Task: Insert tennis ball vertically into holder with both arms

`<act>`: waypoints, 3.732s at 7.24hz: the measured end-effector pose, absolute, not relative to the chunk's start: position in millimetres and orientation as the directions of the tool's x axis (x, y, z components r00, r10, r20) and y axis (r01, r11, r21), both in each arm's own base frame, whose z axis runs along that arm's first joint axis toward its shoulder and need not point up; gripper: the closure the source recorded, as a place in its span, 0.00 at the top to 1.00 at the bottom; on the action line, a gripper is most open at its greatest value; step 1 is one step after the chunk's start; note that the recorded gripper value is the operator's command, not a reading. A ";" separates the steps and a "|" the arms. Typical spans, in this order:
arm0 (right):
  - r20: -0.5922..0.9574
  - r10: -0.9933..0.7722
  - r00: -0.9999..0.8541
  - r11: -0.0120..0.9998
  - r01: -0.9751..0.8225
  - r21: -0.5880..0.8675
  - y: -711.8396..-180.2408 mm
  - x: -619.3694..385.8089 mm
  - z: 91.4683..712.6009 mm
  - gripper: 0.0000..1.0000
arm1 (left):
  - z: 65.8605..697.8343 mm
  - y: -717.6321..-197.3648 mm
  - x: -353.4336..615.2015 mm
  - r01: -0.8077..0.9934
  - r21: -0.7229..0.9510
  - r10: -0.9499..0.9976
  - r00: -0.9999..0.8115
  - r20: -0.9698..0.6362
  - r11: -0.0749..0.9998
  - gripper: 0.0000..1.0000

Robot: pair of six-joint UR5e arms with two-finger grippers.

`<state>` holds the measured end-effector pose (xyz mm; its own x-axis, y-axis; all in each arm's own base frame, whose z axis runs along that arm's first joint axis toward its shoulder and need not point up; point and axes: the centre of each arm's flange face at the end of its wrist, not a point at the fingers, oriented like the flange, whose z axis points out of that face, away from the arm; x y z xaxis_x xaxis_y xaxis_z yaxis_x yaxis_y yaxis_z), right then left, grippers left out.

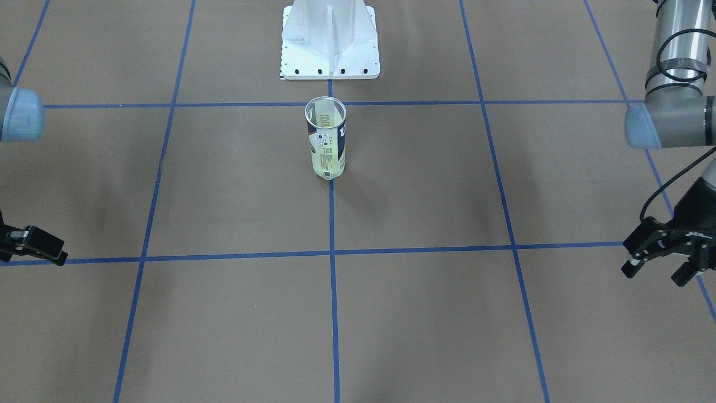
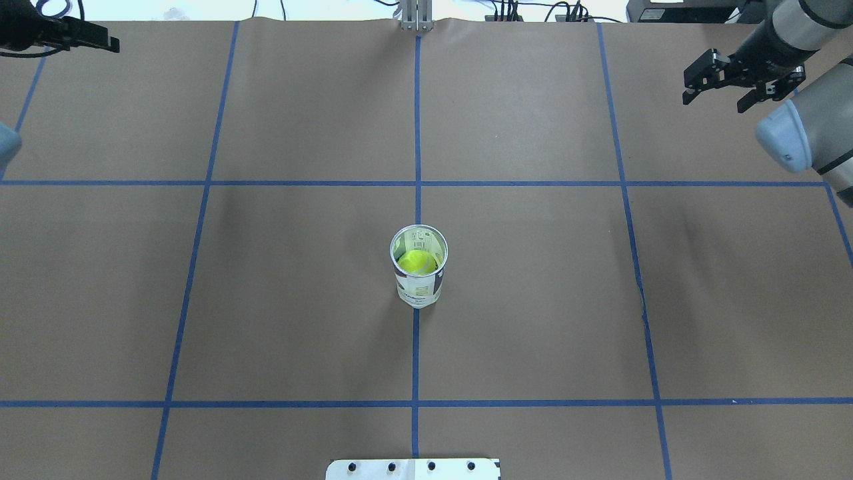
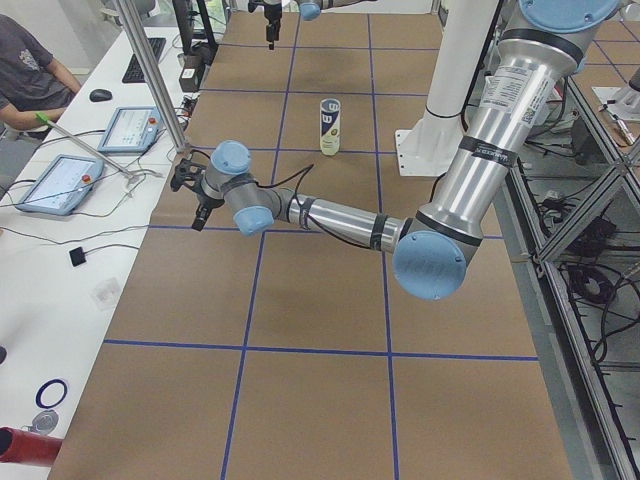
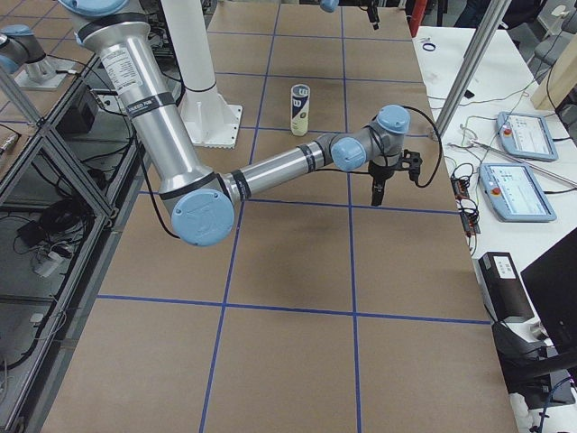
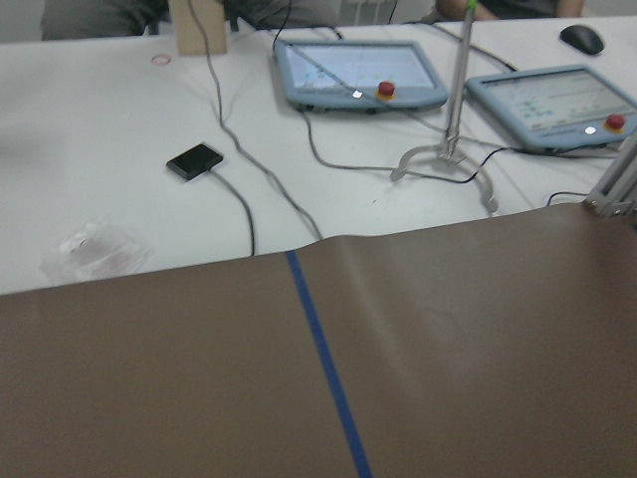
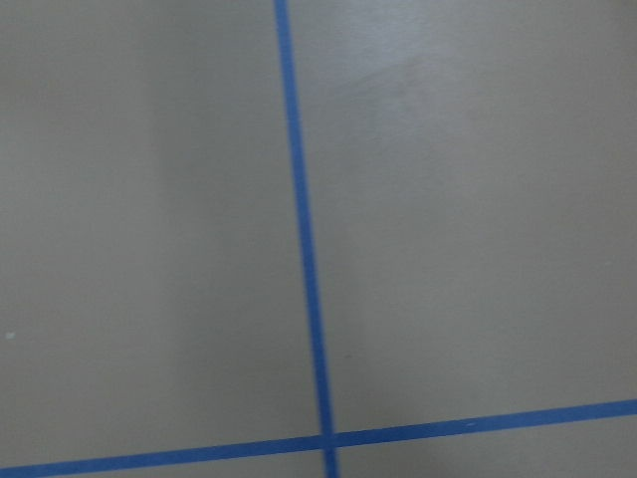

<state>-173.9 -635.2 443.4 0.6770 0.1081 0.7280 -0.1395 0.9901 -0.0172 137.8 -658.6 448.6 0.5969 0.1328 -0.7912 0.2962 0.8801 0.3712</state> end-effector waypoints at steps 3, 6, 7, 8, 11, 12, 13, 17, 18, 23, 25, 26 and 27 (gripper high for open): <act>0.702 0.026 0.712 0.996 -0.081 0.045 -602.4 -119.5 529.5 1.00 | 497.5 -637.4 82.9 0.129 0.277 0.107 0.707 -0.699 0.952 0.99; 0.683 -0.008 0.731 0.998 -0.041 0.056 -560.3 -72.9 596.9 1.00 | 541.2 -586.0 60.0 0.096 0.155 0.035 0.737 -0.675 0.983 1.00; 0.680 -0.009 0.733 0.998 -0.039 0.056 -552.5 -59.5 608.4 1.00 | 545.1 -562.3 57.2 0.127 0.087 -0.031 0.718 -0.695 0.988 1.00; 0.679 0.003 0.734 0.998 -0.047 0.046 -547.2 -48.2 616.2 1.00 | 546.3 -544.0 56.1 0.147 0.011 -0.095 0.692 -0.716 0.989 1.00; 0.688 0.035 0.725 0.998 -0.059 0.012 -535.1 -34.7 630.5 1.00 | 556.2 -511.2 55.0 0.146 -0.059 -0.144 0.677 -0.722 0.987 1.00; 0.688 0.040 0.725 0.998 -0.062 0.007 -532.9 -32.4 632.7 1.00 | 557.8 -508.7 54.9 0.146 -0.062 -0.145 0.676 -0.723 0.987 1.00; 0.687 0.046 0.725 0.998 -0.067 0.003 -531.1 -29.4 634.5 1.00 | 560.2 -506.4 54.6 0.145 -0.061 -0.145 0.677 -0.722 0.987 1.00; 0.688 0.052 0.724 0.997 -0.073 0.002 -526.9 -25.7 635.3 1.00 | 561.4 -511.2 56.9 0.143 -0.056 -0.139 0.676 -0.723 0.988 1.00; 0.689 0.051 0.723 0.997 -0.073 0.003 -526.3 -25.4 635.0 1.00 | 561.2 -511.1 57.2 0.142 -0.056 -0.138 0.676 -0.724 0.988 1.00; 0.689 0.049 0.724 0.997 -0.074 0.007 -525.9 -25.1 633.5 1.00 | 558.8 -509.7 57.4 0.142 -0.055 -0.137 0.674 -0.726 0.988 1.00; 0.689 0.049 0.724 0.997 -0.074 0.007 -526.0 -25.1 633.3 1.00 | 558.9 -509.6 57.4 0.142 -0.055 -0.137 0.674 -0.726 0.988 1.00; 0.689 0.048 0.723 0.997 -0.074 0.008 -526.3 -25.2 632.8 1.00 | 558.8 -509.7 57.3 0.142 -0.054 -0.136 0.675 -0.725 0.988 1.00; 0.689 0.047 0.723 0.997 -0.075 0.010 -526.8 -25.3 632.0 1.00 | 558.4 -509.7 57.1 0.142 -0.051 -0.135 0.676 -0.724 0.988 1.00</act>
